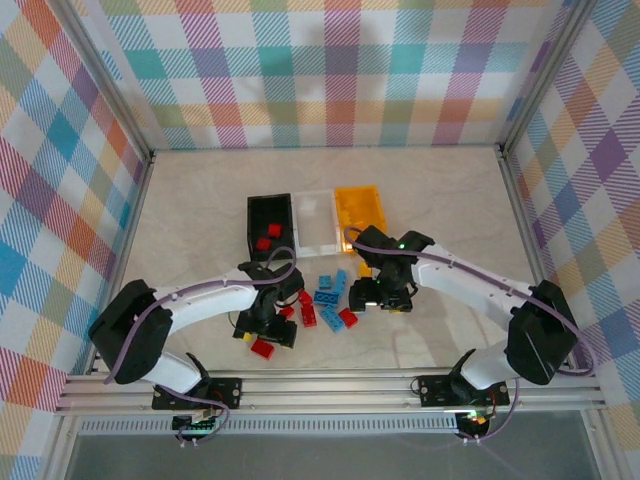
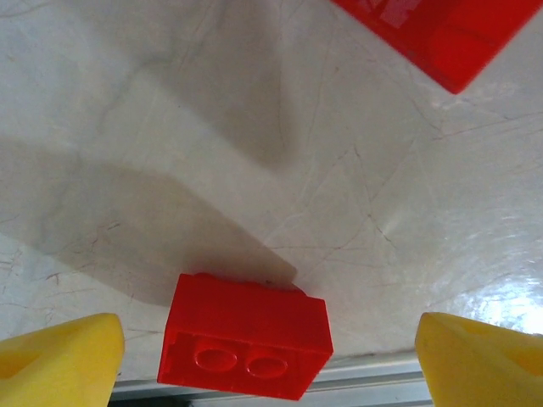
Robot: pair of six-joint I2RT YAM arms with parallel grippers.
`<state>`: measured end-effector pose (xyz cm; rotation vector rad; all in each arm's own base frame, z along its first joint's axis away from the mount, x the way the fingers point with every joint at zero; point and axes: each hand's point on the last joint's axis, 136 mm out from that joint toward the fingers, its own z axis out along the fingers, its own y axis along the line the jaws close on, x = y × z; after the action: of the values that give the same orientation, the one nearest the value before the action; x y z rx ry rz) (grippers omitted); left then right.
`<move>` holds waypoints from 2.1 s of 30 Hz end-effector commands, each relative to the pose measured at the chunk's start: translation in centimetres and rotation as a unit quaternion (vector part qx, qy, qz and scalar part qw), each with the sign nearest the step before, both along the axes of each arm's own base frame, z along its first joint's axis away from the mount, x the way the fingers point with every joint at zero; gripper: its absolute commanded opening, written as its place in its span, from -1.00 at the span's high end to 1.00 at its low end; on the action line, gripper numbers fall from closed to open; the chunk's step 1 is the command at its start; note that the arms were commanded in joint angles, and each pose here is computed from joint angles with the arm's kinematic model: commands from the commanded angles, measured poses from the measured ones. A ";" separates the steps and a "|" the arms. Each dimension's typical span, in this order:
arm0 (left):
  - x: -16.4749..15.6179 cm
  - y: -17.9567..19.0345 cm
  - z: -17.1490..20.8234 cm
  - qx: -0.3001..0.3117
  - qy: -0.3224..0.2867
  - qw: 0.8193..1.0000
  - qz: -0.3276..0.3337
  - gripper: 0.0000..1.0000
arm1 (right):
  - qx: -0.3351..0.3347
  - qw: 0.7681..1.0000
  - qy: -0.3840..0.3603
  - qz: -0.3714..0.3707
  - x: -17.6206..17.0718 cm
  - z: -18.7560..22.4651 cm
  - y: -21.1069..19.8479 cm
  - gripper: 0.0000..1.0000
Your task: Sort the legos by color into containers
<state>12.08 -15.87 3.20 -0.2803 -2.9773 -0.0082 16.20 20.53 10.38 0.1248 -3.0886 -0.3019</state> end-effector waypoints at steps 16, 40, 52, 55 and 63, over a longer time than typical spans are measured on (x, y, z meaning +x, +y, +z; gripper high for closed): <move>-1.3 1.3 -1.3 0.071 0.019 0.997 -0.009 -0.53 | -0.012 1.000 0.014 -0.020 -0.9 -1.2 -0.8 -0.64; -2.1 1.4 -1.6 0.079 0.040 0.996 -0.003 0.02 | -0.022 0.999 0.024 -0.017 -1.5 -2.3 -1.3 -0.65; 1.4 1.3 3.0 0.016 0.001 0.999 0.031 0.03 | -0.020 1.000 0.014 -0.015 -0.9 -1.5 -1.0 -0.65; 5.2 1.4 5.9 -0.018 -0.029 0.998 0.050 0.03 | -0.022 1.000 0.004 -0.010 -0.4 -0.9 -0.9 -0.65; 18.4 0.8 11.7 -0.057 -0.124 0.989 0.063 0.04 | -0.030 0.999 -0.016 0.005 0.4 0.6 -0.9 -0.65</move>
<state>28.29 -15.60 14.79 -0.0043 -3.2496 0.2284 16.63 20.13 10.38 0.0974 -3.1179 -0.2708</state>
